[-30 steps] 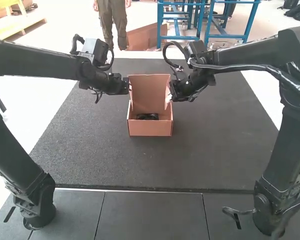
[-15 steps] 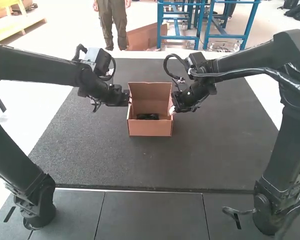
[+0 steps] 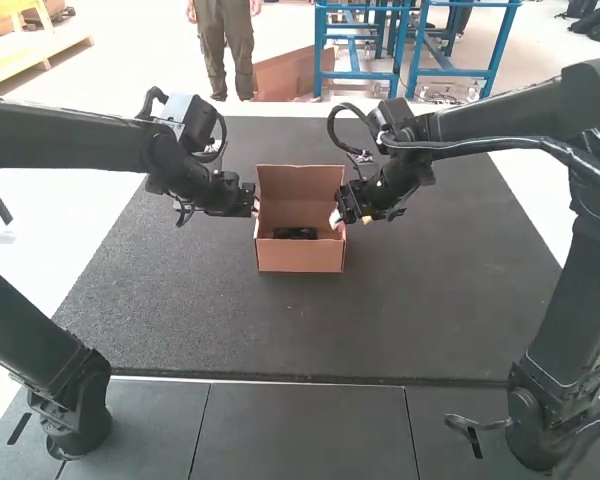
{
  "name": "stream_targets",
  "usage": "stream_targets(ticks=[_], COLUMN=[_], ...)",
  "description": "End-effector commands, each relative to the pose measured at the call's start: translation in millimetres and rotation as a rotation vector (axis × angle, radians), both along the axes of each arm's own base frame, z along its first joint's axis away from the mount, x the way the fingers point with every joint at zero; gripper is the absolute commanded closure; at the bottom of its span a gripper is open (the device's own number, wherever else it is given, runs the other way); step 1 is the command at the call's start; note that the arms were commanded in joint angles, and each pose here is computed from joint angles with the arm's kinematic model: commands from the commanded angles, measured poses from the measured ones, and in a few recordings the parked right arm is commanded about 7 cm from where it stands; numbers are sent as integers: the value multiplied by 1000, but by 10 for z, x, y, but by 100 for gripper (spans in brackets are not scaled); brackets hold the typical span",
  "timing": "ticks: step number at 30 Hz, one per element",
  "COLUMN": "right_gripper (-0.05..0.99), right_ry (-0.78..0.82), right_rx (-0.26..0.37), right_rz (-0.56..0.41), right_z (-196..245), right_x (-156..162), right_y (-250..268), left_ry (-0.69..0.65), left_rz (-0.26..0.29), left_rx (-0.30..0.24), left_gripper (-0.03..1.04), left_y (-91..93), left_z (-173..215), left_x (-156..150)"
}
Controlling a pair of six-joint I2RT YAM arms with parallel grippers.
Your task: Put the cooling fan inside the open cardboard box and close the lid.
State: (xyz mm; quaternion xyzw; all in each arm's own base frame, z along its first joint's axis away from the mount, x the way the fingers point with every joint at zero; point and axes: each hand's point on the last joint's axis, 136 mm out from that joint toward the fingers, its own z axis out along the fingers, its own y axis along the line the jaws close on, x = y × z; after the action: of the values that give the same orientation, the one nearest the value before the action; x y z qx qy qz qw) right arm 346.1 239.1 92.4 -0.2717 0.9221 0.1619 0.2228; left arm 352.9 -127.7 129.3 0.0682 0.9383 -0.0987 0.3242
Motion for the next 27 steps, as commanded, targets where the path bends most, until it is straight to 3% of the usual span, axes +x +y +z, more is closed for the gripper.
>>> stream_targets(ticks=[1, 7, 10, 17, 20, 27], right_gripper=[2, 2, 2, 2, 2, 3], right_ry=[-76, -124, -176, -254, -300, -373], right_rx=[21, 79, 103, 139, 162, 197], right_rz=[4, 16, 12, -31, -52, -119], right_z=[371, 803, 1024, 1306, 1475, 1769], right_x=[60, 2, -29, -70, -68, -27], right_y=[47, 34, -12, -225, -317, -578], left_ry=[-74, -232, -293, -340, -334, -308], left_rz=[14, 167, 199, 199, 175, -7], left_rx=[14, 83, 80, 78, 77, 33], left_gripper=[4, 4, 4, 4, 4, 4], left_y=[40, 401, 466, 369, 264, -416], left_z=[227, 682, 883, 1072, 1047, 958], left_x=[63, 378, 530, 847, 965, 997])
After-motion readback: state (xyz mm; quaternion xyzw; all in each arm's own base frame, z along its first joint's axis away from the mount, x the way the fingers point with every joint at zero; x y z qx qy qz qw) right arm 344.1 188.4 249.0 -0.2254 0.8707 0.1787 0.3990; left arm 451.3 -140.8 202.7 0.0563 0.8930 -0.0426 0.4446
